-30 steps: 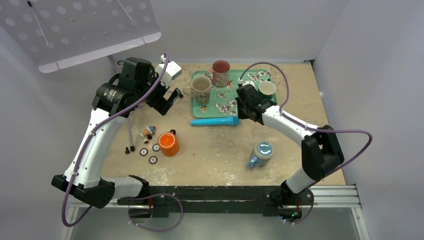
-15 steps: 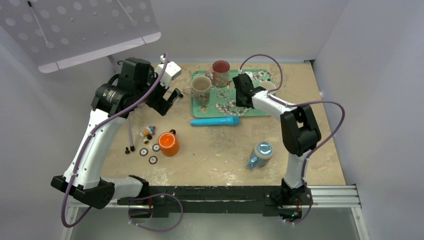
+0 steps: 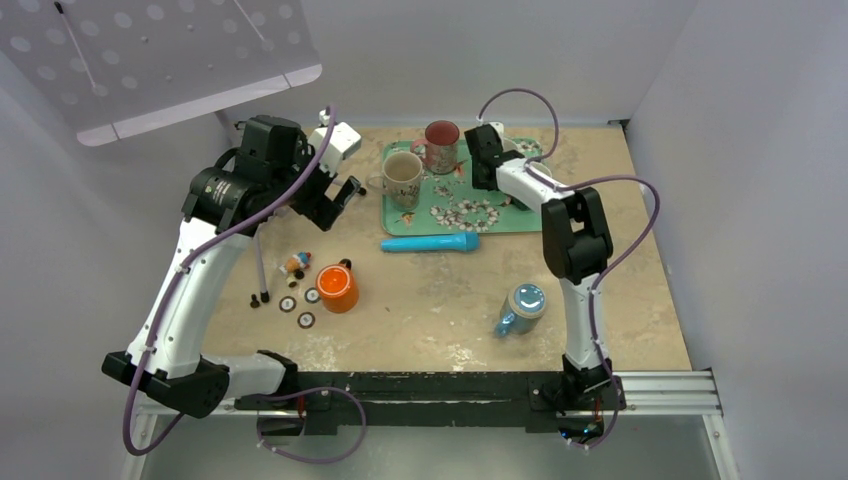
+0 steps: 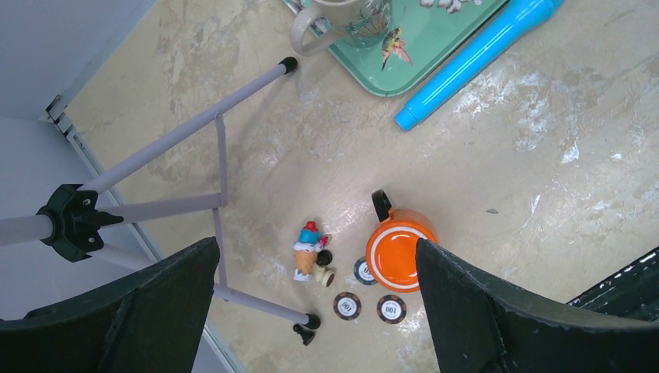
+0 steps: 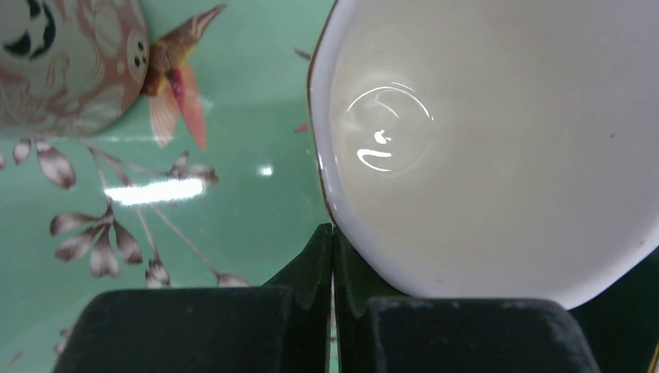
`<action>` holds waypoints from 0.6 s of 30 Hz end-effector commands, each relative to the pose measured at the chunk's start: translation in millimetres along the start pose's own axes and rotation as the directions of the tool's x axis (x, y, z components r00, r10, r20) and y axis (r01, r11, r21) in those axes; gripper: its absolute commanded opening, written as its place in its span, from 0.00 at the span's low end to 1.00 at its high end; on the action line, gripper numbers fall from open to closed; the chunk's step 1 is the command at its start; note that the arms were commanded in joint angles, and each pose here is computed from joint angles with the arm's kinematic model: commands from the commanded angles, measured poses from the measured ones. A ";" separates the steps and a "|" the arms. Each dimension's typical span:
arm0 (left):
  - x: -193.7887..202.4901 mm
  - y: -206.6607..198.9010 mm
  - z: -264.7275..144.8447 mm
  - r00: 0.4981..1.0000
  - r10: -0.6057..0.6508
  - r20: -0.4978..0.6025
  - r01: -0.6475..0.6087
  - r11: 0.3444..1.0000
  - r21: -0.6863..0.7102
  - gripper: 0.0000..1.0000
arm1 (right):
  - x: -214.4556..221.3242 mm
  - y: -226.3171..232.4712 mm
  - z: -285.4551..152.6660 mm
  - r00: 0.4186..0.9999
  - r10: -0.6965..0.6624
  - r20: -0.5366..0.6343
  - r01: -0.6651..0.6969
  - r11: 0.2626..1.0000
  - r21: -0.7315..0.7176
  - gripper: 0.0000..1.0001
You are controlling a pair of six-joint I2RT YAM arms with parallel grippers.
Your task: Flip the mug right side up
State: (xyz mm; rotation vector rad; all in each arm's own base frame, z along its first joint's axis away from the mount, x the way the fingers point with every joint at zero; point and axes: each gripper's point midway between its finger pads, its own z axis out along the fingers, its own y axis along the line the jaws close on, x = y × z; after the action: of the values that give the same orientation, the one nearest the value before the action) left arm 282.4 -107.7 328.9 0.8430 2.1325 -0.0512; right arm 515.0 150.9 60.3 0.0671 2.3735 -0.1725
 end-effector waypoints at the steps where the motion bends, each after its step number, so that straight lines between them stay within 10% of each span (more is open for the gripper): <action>1: -4.1 7.7 -6.6 1.000 0.008 0.020 -0.008 1.000 -0.029 1.00 | -40.6 -17.0 6.4 0.998 0.008 0.067 -0.011 0.999 0.045 0.00; 12: 26.5 -39.0 2.3 0.995 0.088 -0.041 -0.077 0.971 0.227 1.00 | -65.3 12.2 -68.9 0.985 -0.053 0.162 0.077 0.986 -0.147 0.00; 18: 100.5 -87.9 7.0 0.934 0.333 -0.131 -0.241 0.856 0.457 1.00 | -46.1 34.9 -149.3 0.978 -0.082 0.193 0.140 0.940 -0.310 0.55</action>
State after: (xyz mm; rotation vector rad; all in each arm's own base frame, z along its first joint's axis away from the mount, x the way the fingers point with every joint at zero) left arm 234.6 -120.6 258.7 1.1946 2.2329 -0.2329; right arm 481.6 178.3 139.6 -0.1371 2.2969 0.0018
